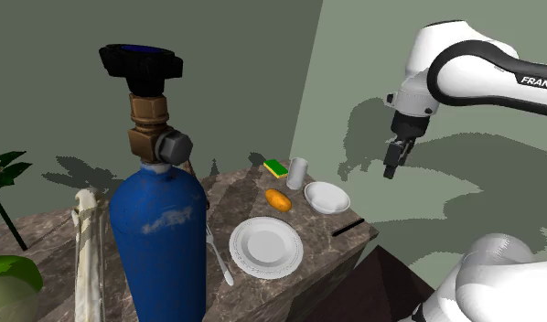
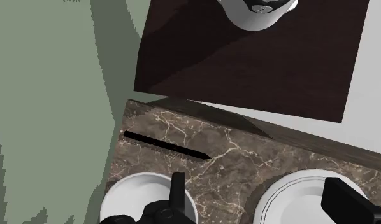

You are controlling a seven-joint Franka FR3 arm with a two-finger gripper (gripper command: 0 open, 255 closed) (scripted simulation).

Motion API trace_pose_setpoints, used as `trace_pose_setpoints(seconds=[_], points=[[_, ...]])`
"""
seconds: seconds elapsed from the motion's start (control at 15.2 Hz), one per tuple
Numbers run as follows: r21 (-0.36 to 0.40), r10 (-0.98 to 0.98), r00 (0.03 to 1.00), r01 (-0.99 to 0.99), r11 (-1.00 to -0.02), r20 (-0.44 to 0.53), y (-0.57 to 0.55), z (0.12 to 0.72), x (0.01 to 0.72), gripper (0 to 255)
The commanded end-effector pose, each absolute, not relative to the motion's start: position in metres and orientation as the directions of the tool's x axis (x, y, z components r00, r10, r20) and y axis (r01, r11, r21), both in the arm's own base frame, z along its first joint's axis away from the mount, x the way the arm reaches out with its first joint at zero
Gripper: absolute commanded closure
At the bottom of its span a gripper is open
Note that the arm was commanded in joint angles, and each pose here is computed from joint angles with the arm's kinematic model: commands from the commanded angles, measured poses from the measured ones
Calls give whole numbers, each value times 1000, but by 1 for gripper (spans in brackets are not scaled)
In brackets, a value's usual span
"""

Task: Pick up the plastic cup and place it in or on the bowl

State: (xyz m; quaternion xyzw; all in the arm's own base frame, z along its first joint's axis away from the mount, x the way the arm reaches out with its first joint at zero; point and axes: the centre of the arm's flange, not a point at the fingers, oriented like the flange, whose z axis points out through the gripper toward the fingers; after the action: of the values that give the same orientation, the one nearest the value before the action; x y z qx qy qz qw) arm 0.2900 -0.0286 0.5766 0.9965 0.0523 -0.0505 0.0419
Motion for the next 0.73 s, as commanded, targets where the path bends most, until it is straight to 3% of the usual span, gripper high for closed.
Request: trace_pose_setpoints(seconds=[0.0, 0.66], points=[[78, 100, 989, 108, -991, -105, -29, 577, 290, 0], [51, 31, 995, 36, -998, -93, -45, 516, 406, 0]])
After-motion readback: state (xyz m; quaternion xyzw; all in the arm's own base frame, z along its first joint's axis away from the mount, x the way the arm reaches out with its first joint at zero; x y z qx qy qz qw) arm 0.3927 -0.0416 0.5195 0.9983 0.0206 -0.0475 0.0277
